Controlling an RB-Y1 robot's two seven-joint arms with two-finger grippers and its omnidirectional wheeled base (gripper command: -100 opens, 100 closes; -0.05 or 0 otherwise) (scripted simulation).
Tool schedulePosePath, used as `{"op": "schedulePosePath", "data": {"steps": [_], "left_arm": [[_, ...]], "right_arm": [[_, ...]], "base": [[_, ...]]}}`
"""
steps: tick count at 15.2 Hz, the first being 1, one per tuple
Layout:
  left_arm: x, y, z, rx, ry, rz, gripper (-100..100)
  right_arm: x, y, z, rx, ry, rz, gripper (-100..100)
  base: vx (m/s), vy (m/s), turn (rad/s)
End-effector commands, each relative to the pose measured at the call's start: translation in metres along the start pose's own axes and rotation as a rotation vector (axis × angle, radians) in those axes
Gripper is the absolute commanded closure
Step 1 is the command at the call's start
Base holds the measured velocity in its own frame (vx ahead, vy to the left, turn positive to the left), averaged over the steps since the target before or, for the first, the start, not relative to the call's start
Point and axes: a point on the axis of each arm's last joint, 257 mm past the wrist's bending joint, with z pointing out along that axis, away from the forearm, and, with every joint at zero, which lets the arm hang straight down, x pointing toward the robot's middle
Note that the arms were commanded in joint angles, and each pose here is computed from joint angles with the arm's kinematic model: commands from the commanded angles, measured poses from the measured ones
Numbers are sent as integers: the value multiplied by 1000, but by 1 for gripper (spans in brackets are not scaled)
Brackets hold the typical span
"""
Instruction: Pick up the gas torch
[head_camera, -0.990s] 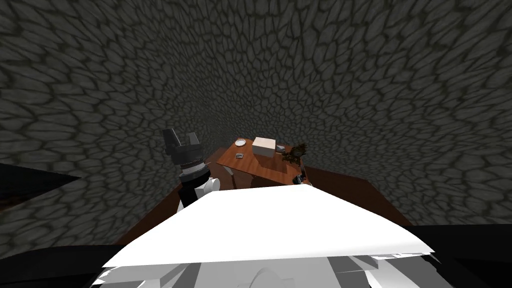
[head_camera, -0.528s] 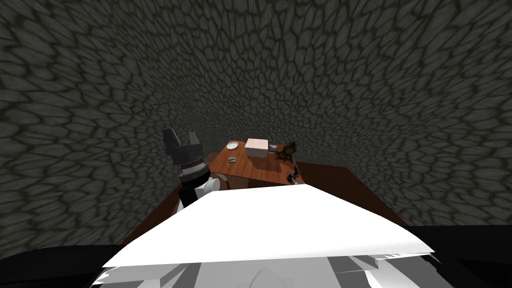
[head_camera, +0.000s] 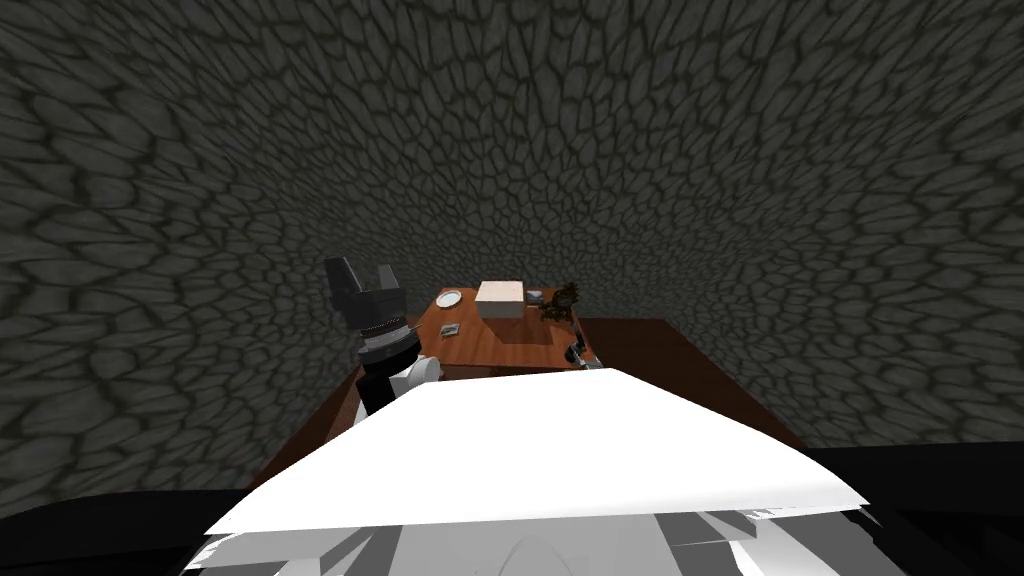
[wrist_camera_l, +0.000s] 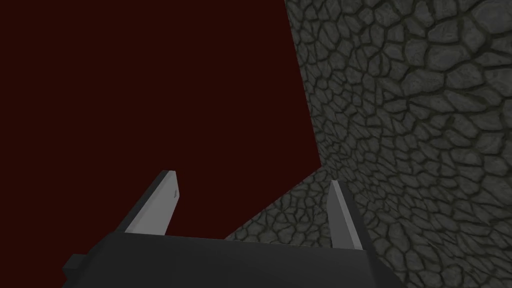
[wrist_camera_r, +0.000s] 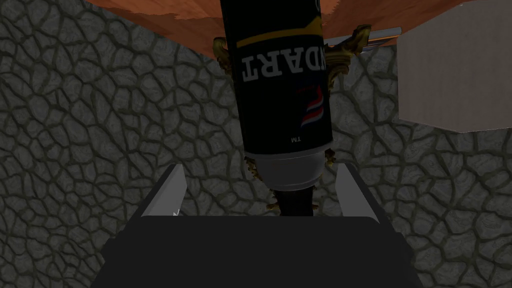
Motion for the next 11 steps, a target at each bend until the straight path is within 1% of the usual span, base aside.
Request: {"op": "schedulePosePath", "data": {"steps": [1, 2, 3, 4, 6, 7, 9, 10, 11], "left_arm": [[0, 0, 0, 0, 0, 0, 0], [0, 0, 0, 0, 0, 0, 0], [0, 0, 0, 0, 0, 0, 0], [0, 0, 0, 0, 0, 0, 0], [0, 0, 0, 0, 0, 0, 0], [0, 0, 0, 0, 0, 0, 0], [0, 0, 0, 0, 0, 0, 0], [0, 0, 0, 0, 0, 0, 0], [0, 0, 0, 0, 0, 0, 0]], "right_arm": [[2, 13, 3, -35, 4, -25, -100], [-4, 42, 11, -81, -16, -4, -100], [-2, 46, 10, -95, -9, -19, -100], [0, 49, 10, -108, -1, -35, -100], [3, 54, 9, -129, 11, -60, -100], [1, 83, 13, -171, 0, -38, -100], [1, 90, 14, -199, 4, -73, -100], [3, 93, 13, -213, 11, -90, -100], [4, 95, 13, -219, 15, -97, -100]], "base": [[66, -12, -275], [117, -39, -438], [151, -51, -553], [109, -30, -365], [42, -5, -90], [80, -24, -291], [117, -27, -506], [68, -5, -274], [31, 4, 0]]}}
